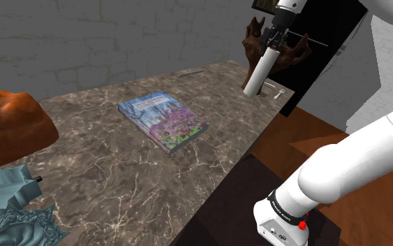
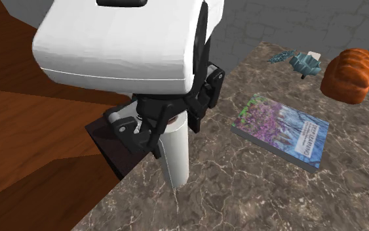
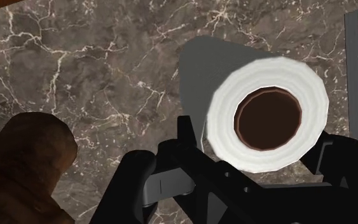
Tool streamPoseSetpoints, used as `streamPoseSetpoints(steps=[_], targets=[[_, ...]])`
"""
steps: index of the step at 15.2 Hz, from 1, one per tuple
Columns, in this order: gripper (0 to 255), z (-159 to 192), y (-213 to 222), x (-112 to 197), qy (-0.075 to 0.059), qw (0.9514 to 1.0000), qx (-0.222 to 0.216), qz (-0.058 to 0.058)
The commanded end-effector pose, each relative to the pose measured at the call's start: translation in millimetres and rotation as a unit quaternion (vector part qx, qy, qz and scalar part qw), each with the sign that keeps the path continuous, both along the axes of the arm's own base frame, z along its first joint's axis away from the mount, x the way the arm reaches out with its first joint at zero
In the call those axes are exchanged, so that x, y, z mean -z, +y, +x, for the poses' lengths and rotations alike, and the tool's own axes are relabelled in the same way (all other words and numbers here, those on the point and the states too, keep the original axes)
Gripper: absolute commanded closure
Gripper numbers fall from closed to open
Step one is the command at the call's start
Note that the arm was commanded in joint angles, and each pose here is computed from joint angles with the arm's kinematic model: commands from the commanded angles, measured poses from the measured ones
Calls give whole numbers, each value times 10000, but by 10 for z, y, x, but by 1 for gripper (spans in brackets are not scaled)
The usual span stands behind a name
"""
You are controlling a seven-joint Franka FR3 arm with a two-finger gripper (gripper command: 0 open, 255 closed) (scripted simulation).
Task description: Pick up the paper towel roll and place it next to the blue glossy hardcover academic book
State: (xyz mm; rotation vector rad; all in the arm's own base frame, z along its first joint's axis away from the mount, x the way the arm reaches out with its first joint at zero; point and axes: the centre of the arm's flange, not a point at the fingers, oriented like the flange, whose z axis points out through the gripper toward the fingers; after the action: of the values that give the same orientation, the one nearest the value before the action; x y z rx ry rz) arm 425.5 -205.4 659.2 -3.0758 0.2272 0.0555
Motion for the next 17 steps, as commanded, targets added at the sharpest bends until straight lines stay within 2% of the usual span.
streamPoseSetpoints(steps=[1, 17], targets=[[255, -37, 265, -13, 0, 10000, 8, -5], [255, -313, 2359, -15, 0, 10000, 8, -5]])
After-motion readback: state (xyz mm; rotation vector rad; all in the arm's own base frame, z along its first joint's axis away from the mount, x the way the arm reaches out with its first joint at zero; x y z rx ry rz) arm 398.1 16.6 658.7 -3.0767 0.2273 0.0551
